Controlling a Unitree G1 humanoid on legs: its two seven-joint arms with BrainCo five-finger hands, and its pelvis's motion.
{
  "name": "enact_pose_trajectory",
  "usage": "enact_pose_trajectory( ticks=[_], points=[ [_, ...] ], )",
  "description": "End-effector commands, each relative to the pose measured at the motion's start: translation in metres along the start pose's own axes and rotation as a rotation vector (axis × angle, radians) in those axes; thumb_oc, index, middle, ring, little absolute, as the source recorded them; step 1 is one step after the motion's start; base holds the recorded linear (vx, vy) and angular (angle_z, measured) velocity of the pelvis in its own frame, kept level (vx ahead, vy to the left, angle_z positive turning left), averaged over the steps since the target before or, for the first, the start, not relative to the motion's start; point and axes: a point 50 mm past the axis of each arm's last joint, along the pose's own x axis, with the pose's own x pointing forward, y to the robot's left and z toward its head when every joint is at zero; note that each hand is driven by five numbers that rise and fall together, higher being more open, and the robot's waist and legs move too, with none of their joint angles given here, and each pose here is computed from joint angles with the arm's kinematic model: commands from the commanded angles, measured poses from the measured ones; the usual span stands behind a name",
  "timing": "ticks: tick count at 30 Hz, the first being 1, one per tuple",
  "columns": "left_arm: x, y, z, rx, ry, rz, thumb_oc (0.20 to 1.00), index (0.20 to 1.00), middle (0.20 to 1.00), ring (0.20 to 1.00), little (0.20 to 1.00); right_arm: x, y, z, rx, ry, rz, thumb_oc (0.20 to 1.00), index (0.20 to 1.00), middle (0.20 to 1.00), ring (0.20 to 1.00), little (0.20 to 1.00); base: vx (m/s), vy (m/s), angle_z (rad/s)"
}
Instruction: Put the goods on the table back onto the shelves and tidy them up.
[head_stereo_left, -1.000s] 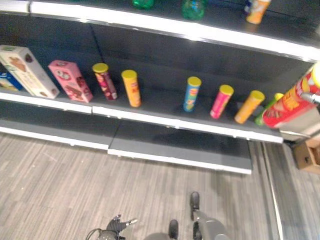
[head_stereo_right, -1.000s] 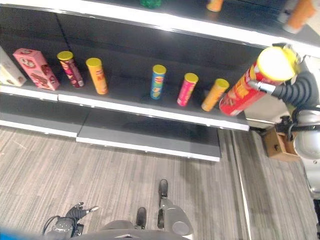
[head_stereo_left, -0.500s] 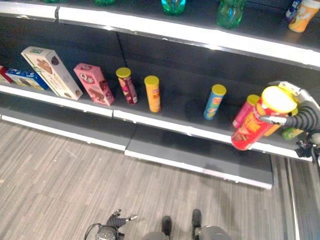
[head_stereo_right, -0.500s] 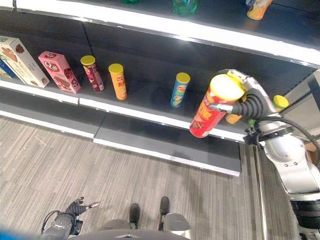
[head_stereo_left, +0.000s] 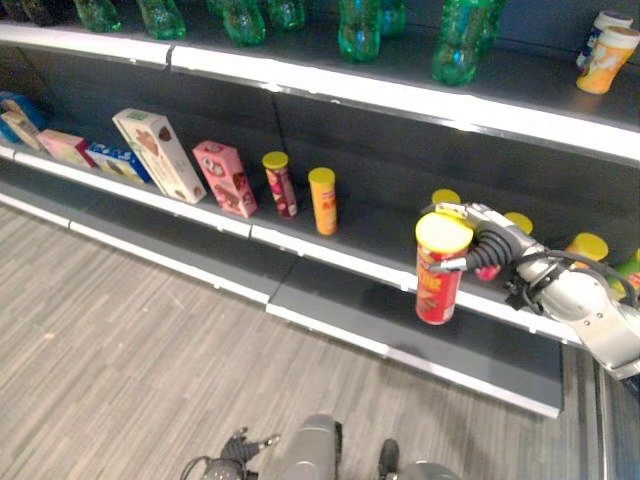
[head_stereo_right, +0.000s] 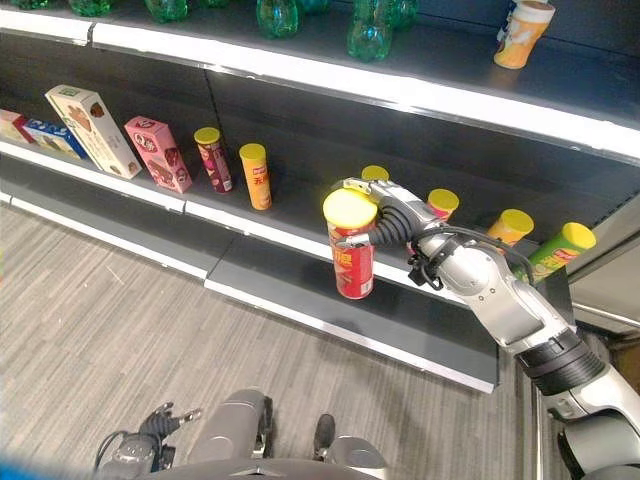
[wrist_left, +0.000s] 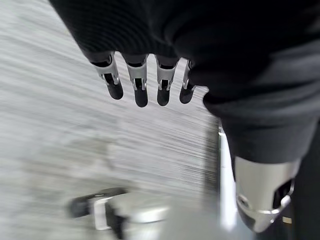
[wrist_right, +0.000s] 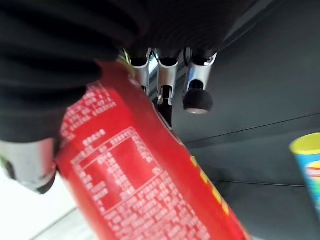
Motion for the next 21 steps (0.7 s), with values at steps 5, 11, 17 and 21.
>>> enact_pose_trajectory(
  ticks=[5,11,17,21],
  points=[
    [0.002,0.006,0.013,-0.018,-0.056,0.044,1.000,1.000,1.000,1.000,1.000,0.017,-0.025,0.012,-0.153,-0.062,-0.147,0.200,0.200,0.200,0.200,0.200,0.18,0.114,0.08],
    [0.001,0.010,0.003,0.038,-0.027,0.050,1.000,1.000,1.000,1.000,1.000,0.023,-0.023,0.008,-0.182,-0.030,-0.162,0.200,0.200,0.200,0.200,0.200,0.24,0.299,-0.26],
    [0.001,0.019,0.004,0.063,-0.031,0.078,1.000,1.000,1.000,1.000,1.000,0.030,-0.033,0.005,-0.222,-0.002,-0.241,0.200,0.200,0.200,0.200,0.200,0.12,0.228,-0.28],
    [0.001,0.020,0.007,0.068,-0.042,0.084,1.000,1.000,1.000,1.000,1.000,0.032,-0.045,0.003,-0.246,0.020,-0.312,0.200,0.200,0.200,0.200,0.200,0.05,0.125,-0.06]
  ],
)
